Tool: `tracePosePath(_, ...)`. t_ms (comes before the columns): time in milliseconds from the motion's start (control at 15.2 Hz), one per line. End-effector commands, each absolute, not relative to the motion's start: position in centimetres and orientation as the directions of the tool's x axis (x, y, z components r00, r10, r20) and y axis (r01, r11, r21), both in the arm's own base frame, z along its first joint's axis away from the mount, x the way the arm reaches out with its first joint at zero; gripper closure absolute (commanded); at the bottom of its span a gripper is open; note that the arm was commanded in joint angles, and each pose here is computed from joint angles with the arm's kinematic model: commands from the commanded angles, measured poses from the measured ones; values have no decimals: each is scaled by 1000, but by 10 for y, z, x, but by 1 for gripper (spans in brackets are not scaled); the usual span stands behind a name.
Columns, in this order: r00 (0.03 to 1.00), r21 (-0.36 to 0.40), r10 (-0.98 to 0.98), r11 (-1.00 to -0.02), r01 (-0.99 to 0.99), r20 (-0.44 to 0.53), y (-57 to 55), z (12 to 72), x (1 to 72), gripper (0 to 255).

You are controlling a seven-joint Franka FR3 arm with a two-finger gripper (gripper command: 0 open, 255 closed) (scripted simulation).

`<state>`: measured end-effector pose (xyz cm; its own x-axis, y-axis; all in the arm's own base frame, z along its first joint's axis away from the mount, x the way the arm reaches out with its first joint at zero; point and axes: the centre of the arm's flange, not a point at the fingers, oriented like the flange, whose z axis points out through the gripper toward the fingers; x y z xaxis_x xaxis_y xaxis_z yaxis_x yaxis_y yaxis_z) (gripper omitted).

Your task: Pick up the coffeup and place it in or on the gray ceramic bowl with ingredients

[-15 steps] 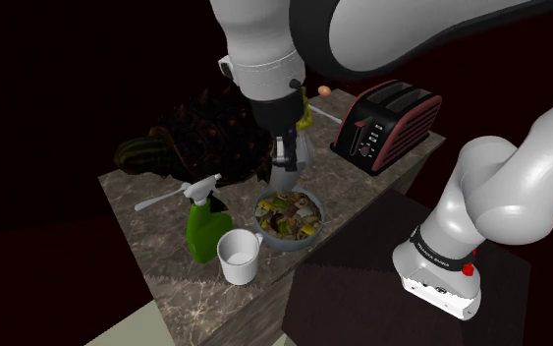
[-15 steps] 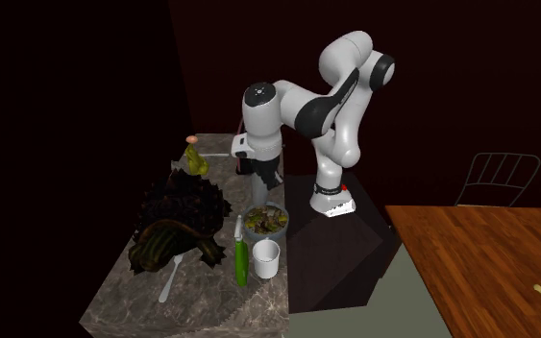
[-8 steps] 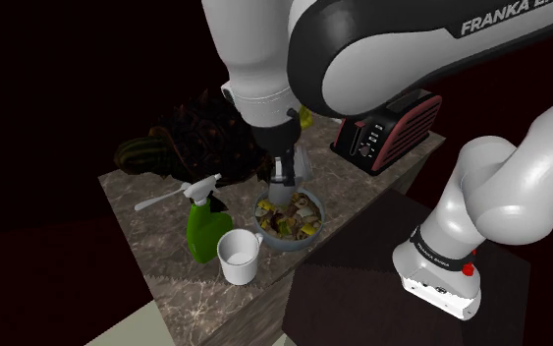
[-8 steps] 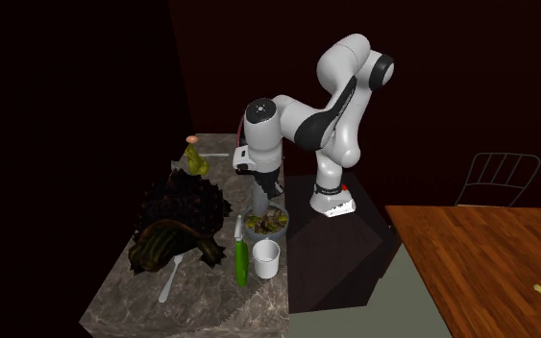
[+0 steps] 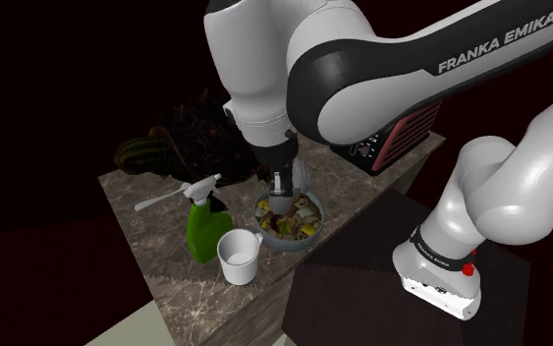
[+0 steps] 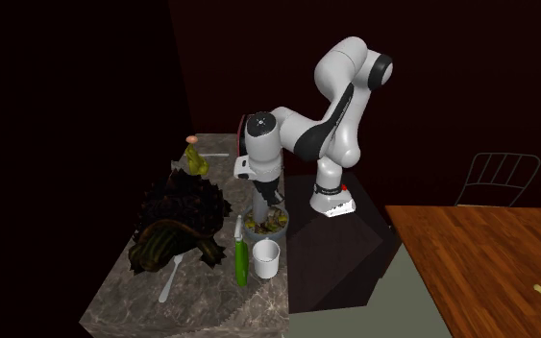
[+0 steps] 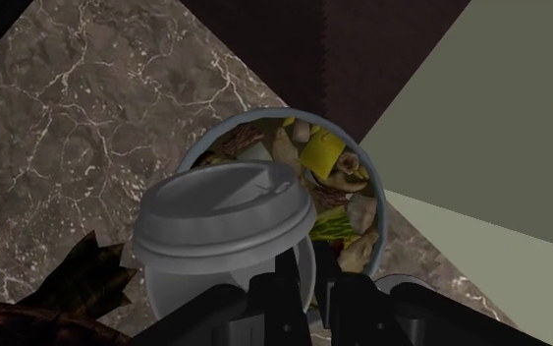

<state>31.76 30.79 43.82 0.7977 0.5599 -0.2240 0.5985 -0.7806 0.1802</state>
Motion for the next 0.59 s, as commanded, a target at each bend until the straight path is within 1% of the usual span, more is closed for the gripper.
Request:
tracePosePath(0, 798, 180, 559, -781, 598, -226, 308, 437, 318, 255)
tracePosePath(264, 798, 180, 559, -781, 598, -226, 308, 437, 318, 255)
tracePosePath(330, 798, 180, 559, -781, 598, -226, 308, 437, 318, 0)
tracePosePath(528, 798, 180, 559, -781, 598, -226, 308, 437, 318, 0)
